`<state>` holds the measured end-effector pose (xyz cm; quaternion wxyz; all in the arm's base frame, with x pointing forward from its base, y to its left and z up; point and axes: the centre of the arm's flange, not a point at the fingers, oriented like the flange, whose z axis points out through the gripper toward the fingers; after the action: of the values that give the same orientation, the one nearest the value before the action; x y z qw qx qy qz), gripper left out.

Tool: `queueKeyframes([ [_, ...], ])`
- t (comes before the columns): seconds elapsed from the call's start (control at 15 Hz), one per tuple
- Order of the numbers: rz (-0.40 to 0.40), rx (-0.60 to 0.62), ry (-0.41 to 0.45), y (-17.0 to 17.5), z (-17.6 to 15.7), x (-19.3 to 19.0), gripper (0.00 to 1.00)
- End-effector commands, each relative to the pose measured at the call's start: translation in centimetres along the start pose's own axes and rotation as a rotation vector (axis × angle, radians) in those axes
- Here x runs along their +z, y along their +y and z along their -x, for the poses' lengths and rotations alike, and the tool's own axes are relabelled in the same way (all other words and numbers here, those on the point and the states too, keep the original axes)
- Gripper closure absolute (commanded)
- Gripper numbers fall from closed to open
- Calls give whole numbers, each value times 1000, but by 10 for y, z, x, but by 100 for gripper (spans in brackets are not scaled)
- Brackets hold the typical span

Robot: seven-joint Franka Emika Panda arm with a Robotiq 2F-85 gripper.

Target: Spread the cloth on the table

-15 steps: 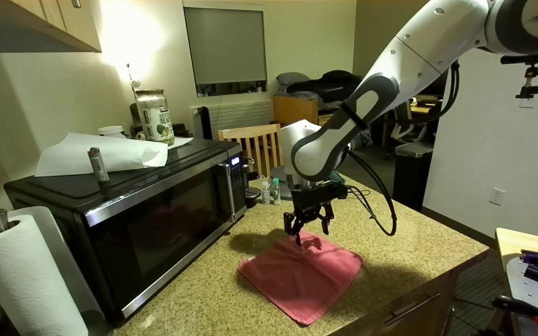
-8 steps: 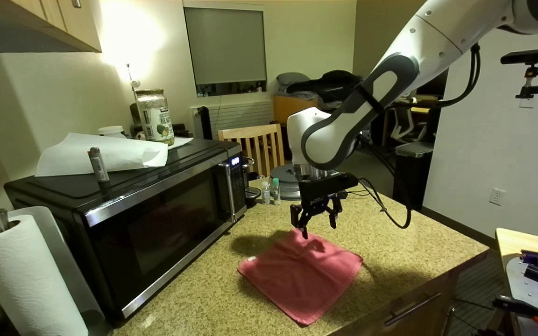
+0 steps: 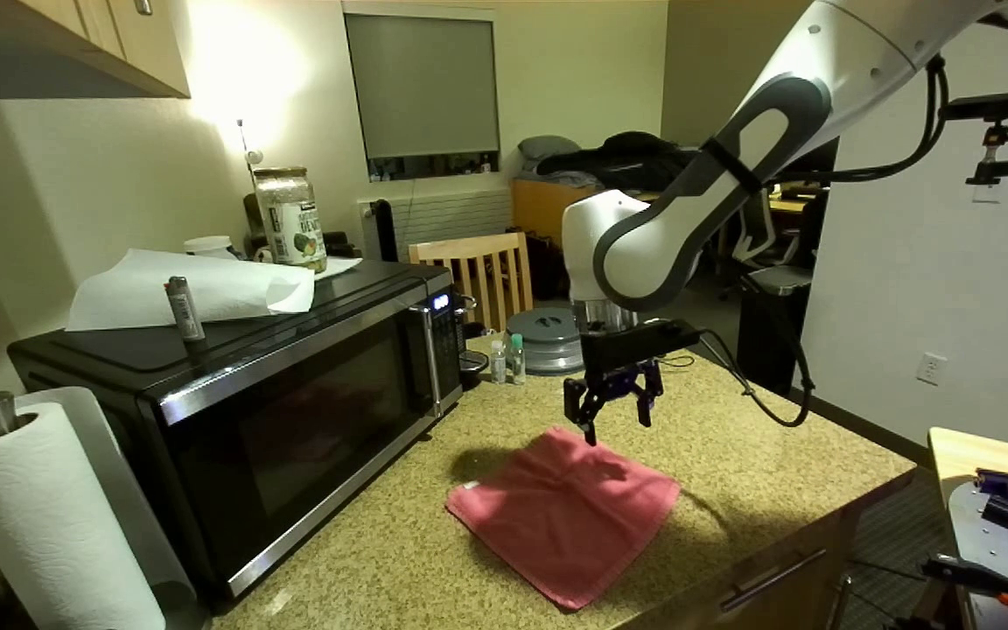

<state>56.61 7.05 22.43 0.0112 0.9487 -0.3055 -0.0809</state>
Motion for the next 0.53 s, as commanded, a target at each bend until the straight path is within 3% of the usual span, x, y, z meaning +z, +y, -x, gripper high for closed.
queueKeyframes([
  [0.0, -39, 27, 8, 21, 21, -8, 0],
  [0.47, -74, 58, 25, 45, 28, -19, 0],
])
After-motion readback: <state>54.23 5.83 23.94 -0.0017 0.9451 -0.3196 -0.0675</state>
